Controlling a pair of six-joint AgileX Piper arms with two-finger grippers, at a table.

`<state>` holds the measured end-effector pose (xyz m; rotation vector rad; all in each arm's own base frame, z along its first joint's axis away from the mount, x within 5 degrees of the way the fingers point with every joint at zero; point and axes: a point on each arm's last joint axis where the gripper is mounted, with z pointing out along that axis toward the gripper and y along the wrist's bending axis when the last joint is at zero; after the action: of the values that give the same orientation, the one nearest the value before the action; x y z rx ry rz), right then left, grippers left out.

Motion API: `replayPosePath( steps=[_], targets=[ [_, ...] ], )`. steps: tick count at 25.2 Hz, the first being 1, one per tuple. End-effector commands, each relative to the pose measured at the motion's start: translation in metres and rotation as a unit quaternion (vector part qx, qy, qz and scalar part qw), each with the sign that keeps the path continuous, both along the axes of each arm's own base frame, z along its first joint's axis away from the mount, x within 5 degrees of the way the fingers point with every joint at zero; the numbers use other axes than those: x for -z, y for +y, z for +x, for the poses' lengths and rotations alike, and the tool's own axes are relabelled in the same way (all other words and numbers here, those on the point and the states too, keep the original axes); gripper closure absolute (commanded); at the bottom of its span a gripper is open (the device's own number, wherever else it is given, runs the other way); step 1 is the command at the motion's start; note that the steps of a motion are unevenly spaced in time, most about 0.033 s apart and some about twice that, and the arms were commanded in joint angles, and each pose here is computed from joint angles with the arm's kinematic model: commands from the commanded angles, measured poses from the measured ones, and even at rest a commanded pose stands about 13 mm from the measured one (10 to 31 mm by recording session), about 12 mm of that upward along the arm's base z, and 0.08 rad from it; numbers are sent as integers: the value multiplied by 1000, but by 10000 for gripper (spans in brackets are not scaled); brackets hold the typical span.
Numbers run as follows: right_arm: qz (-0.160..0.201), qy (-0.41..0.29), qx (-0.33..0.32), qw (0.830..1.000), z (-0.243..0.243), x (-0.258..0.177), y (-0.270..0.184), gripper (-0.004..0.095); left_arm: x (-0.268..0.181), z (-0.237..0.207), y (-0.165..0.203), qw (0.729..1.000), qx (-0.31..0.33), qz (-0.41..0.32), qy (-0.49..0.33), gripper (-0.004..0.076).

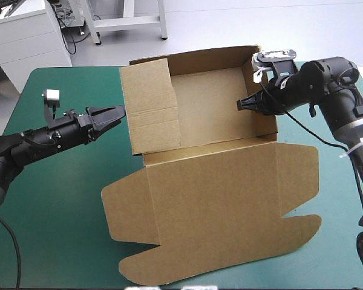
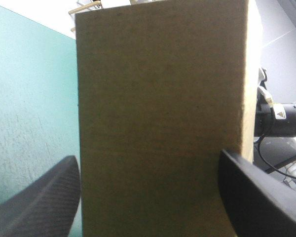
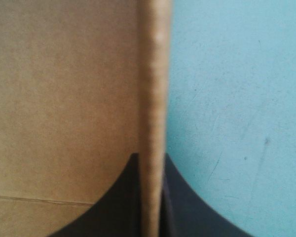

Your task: Fold the box

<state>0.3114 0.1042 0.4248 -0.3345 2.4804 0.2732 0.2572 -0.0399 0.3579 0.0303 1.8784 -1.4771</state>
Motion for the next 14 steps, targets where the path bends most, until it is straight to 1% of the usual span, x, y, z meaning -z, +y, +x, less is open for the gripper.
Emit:
replayPosePath(
  steps=[1,3,4,8,10,14],
  targets=[
    [35,-48,17,998,-9,-24,-2,929,-32,-21,-19,995,77,-26,-60,181],
    [30,-47,30,998,-9,-24,-4,929,-49,-24,-29,992,100,3,-73,181],
    [31,-46,33,998,-9,-24,-5,929,-58,-24,-34,992,100,34,-75,181],
    [35,-41,32,998,-10,-24,-4,929,-67,-19,-40,991,61,108,-39,181],
    [36,-41,31,998,-10,-24,-4,929,-67,-18,-43,990,44,130,-20,181],
    [47,-37,28,998,-10,-24,-2,929,-66,-17,-51,989,27,144,-7,181]
  ],
)
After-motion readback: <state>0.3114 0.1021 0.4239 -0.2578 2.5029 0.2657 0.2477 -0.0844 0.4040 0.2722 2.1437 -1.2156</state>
